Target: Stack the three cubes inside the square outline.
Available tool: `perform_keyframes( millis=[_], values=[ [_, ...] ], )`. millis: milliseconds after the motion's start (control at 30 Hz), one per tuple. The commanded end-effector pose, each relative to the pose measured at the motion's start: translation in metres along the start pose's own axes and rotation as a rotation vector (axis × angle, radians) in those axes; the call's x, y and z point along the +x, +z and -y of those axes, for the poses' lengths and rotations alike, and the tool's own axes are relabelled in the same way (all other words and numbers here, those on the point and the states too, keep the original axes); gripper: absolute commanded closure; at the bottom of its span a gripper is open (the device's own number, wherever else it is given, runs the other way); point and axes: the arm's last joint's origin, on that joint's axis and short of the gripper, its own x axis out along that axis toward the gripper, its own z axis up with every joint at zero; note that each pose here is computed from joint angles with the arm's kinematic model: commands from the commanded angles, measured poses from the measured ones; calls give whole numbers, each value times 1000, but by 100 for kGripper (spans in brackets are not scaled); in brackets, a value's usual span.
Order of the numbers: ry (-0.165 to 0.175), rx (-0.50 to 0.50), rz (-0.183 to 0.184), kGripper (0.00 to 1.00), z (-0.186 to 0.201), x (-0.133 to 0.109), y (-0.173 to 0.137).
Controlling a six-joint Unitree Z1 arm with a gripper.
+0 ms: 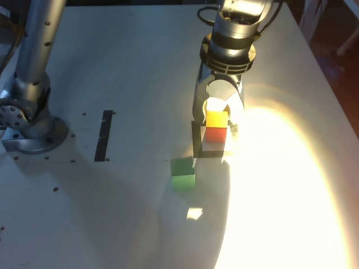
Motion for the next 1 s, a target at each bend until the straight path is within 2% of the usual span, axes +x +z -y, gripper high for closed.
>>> perform_keyframes(
  millis=[0,133,367,500,567,633,700,867,967],
  values=[
    [-3,-2,14,7,0,-4,-1],
    [-3,-5,17,1,0,-7,-4],
    [12,-16,9,1,-1,-13,-12],
    [39,-9,35,1,2,-35,-28],
    [58,-6,58,1,6,-54,-46],
    [65,-17,62,1,12,-65,-65],
    [58,-41,44,1,21,-68,-83],
    [27,-108,-42,1,58,-50,-114],
    [32,-126,-49,1,85,-40,-120]
  ],
)
